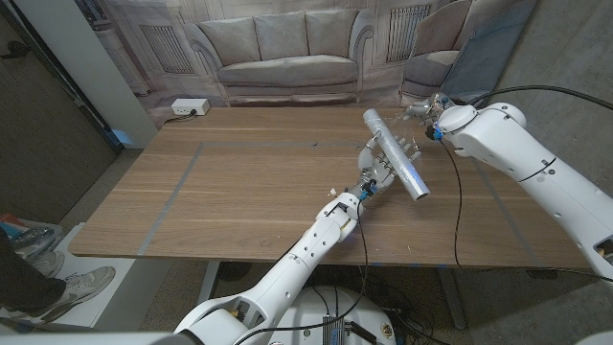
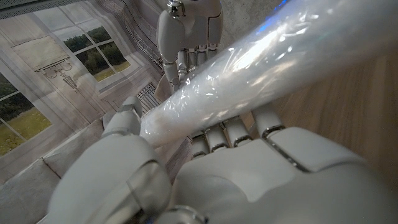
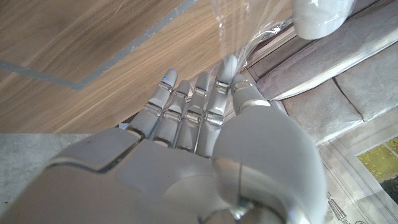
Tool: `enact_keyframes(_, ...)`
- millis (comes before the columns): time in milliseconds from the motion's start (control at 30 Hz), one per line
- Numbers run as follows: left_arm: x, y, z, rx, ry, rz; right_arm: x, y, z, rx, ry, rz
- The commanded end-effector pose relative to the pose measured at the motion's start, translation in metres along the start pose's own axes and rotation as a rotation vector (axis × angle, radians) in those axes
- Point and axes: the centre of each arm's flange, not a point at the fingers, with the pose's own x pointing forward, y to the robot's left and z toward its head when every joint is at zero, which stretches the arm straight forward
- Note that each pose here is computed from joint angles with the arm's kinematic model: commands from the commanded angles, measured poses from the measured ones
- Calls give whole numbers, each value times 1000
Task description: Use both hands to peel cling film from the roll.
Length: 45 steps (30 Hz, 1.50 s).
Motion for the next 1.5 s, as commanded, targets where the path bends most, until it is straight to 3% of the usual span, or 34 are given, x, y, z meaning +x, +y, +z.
enact_keyframes(33, -2, 1, 5, -25, -18, 37, 5, 0, 7, -4, 7, -15)
enact_keyframes(433, -1, 5, 8, -24, 29, 19, 9, 3, 13, -10, 2, -15)
enact_keyframes(833, -4, 9, 10, -44, 11, 44, 13, 3, 22, -23, 0, -21)
enact_keyframes(1200, -4, 10, 16, -56, -13, 14, 16, 6, 26, -25, 1, -24)
enact_keyframes(1267, -2, 9, 23, -64, -56, -19, 16, 4, 23, 3, -4, -40)
enact_keyframes(1367, -1, 6, 28, -67, -70, -28, 17, 5, 16, 60, -13, -23)
enact_keyframes(1500, -1, 4, 28, -79, -52, -45, 19, 6, 11, 73, -14, -19)
